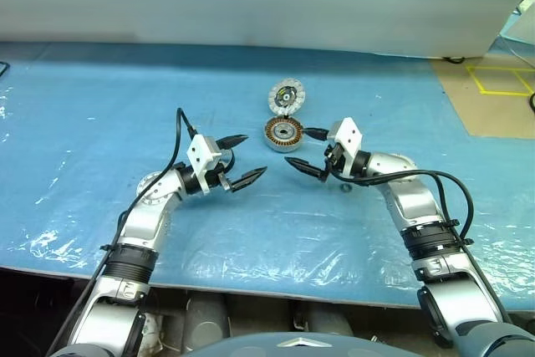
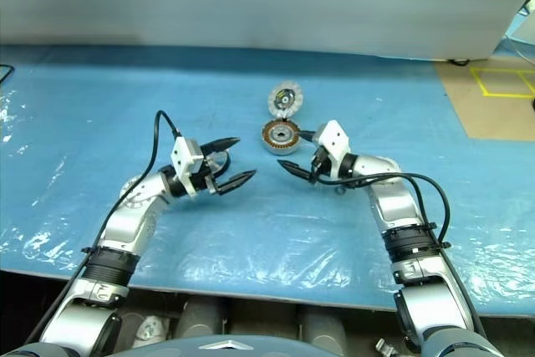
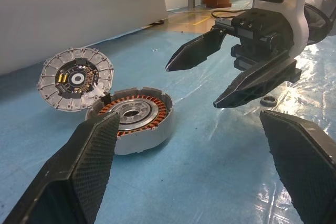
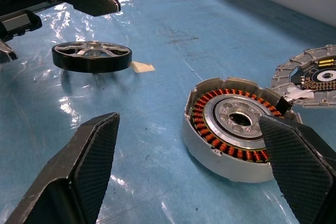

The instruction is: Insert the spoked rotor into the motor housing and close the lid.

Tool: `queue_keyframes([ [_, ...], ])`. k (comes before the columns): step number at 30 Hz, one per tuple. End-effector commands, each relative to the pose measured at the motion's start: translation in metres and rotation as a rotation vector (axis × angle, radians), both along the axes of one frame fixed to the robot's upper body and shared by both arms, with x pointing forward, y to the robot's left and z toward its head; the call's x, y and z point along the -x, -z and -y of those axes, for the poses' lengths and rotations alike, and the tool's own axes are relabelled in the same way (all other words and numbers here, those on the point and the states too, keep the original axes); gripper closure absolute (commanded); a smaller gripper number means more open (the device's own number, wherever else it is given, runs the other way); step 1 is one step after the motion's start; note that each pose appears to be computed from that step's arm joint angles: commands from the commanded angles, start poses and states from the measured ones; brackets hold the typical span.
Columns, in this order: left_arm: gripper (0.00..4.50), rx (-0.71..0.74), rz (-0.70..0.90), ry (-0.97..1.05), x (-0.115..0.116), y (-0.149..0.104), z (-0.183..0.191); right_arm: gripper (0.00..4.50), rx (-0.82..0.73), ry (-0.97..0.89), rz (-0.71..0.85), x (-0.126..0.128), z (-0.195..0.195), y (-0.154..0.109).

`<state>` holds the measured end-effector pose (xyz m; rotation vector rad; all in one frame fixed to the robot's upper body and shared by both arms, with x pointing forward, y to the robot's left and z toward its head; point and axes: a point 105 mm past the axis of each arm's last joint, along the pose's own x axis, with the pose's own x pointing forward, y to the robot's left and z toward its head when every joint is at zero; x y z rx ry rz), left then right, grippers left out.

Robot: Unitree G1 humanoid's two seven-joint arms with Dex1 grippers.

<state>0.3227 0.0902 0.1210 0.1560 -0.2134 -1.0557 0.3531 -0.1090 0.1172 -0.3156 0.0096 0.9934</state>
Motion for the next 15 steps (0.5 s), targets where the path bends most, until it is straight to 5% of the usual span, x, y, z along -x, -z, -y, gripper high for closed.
queue_keyframes([
  [1,0.00,0.001,0.038,0.008,0.0024,-0.0085,0.0007,0.03,-0.001,-0.017,0.046,0.0018,-0.0025,-0.0092],
  [15,0.00,0.010,0.032,0.002,0.0047,-0.0064,0.0008,0.03,0.008,-0.024,0.043,0.0033,-0.0011,-0.0096],
])
